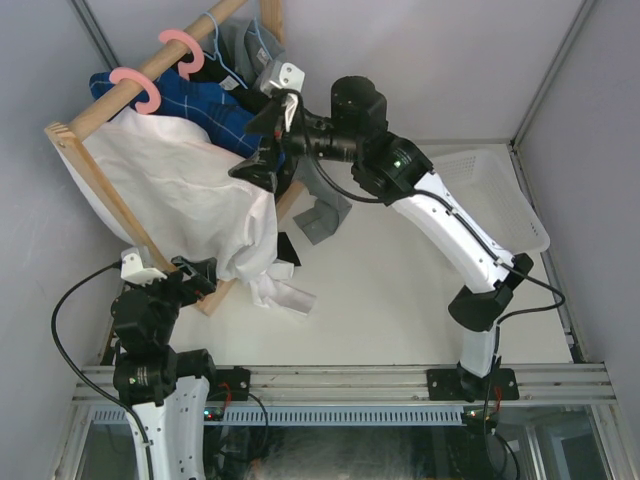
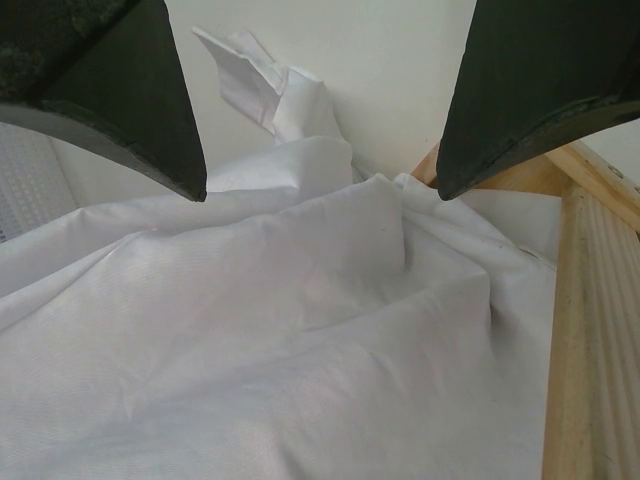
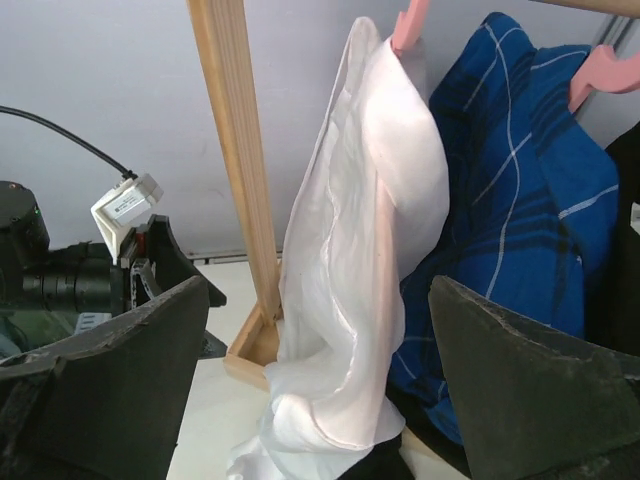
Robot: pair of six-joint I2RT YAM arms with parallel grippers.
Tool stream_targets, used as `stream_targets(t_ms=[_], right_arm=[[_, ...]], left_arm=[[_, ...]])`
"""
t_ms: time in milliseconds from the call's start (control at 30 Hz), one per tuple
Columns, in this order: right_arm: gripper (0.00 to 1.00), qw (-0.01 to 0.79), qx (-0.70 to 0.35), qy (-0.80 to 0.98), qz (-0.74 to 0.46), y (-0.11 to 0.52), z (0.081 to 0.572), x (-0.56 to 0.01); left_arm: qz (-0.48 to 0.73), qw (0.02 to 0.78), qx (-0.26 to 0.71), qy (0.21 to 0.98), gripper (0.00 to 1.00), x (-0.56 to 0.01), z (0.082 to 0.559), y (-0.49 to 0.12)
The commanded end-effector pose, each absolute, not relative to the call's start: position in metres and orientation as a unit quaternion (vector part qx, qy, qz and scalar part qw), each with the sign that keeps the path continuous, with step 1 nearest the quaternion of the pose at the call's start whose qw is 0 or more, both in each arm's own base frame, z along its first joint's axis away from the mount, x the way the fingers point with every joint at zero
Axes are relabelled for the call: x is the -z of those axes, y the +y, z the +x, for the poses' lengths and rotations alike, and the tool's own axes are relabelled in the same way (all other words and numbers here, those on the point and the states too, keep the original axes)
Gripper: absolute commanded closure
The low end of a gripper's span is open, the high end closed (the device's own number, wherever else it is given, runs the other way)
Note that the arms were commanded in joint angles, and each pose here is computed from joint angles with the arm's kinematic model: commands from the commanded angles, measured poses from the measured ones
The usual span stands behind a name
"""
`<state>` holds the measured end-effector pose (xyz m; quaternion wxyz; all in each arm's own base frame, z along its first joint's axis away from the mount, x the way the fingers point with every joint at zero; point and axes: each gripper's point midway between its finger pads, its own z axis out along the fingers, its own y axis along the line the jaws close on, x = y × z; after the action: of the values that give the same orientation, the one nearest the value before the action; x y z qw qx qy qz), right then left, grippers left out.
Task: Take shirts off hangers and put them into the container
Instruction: Pick up the hanger from the clothesline.
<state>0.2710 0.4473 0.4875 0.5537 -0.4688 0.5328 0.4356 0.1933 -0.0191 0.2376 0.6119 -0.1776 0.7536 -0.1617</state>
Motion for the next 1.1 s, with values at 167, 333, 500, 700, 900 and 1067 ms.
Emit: stream_targets(t_ms=[167,333,500,700,900,1067], right_arm=[[0.06,0.478,-0.506,0.512,-0.503,0.476,0.276,-0.455],[0.09,0.484,-0.493,0.526,-0.496,0.483,0.297,-0.438],[0.27,0.484,-0.472,0.527,-0.515,0.488,0.286,-0.428],[0.64,0.506,-0.444,0.539,-0.506,0.497,0.279,-0.43],[1.0,0.588,-0.385,0.544,-0.457,0.499,0.282,-0.463],[1.0,0.635,-0.389,0.528,-0.407,0.49,0.277,-0.499]], left_arm=[[-0.165,0.62,0.166,0.749,0.0,-0.243,0.199,-0.02],[-0.163,0.618,0.167,0.75,0.0,-0.242,0.2,-0.021],[-0.164,0.618,0.167,0.75,0.0,-0.242,0.2,-0.021],[-0.166,0.617,0.166,0.752,0.0,-0.241,0.201,-0.02],[-0.166,0.616,0.166,0.752,0.0,-0.241,0.201,-0.02],[-0.166,0.614,0.167,0.754,0.0,-0.24,0.201,-0.02]])
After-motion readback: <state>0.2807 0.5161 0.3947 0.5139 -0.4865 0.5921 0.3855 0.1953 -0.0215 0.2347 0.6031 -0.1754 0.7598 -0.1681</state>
